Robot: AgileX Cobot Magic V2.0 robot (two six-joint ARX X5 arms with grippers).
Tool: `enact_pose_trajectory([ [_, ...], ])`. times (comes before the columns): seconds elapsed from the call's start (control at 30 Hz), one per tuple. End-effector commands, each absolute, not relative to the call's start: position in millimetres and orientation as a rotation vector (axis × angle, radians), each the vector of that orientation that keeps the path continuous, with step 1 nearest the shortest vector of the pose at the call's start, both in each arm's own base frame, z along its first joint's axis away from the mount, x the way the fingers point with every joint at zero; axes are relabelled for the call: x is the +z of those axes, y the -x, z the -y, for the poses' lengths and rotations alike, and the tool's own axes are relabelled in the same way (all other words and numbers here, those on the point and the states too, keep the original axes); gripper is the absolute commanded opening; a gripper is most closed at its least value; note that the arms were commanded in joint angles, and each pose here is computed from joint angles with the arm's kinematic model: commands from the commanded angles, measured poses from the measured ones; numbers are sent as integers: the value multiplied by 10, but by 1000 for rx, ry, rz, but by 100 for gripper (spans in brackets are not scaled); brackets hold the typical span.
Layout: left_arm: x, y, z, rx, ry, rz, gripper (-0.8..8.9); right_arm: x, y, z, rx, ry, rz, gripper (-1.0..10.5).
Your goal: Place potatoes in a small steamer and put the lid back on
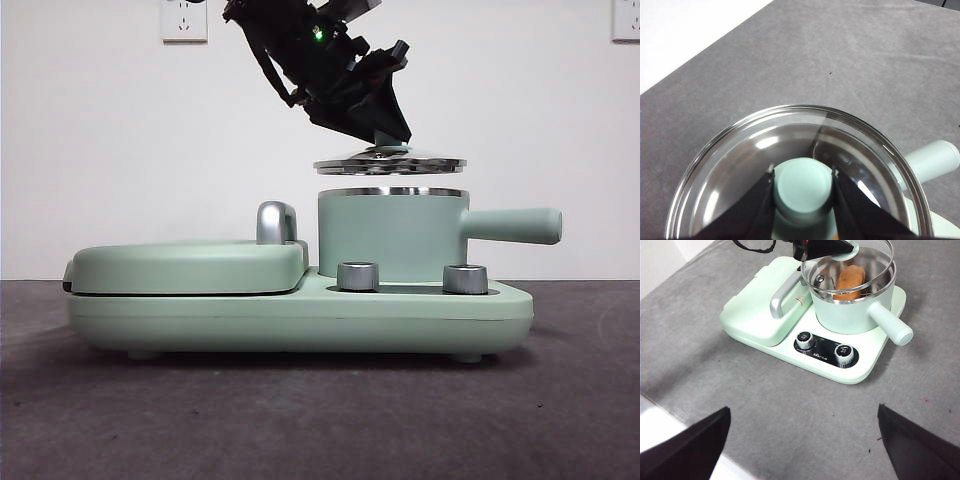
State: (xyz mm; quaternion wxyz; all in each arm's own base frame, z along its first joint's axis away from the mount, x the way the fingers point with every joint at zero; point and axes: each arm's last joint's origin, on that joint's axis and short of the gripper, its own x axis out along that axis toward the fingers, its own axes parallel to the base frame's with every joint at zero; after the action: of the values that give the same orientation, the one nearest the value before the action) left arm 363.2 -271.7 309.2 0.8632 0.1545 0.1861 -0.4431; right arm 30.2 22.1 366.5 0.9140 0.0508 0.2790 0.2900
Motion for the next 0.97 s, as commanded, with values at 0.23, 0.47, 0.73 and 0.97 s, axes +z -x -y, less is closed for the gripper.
enact_pose_trajectory([
  [0.23,3134,-3660,2803,-996,-346,-310,9,3686,-306,-226,599,-125,-567,467],
  [0.47,3065,-3690,2817,-996,-346,-327,9,3686,-306,-226,599,-127,-568,466],
  [0.73,2948,-3753,2823,-974,-298,-381,9,3686,-306,-226,597,-132,-569,465],
  [0.97,2991,-3821,2760,-939,-238,-383,9,3687,-306,-225,594,-136,-569,455],
])
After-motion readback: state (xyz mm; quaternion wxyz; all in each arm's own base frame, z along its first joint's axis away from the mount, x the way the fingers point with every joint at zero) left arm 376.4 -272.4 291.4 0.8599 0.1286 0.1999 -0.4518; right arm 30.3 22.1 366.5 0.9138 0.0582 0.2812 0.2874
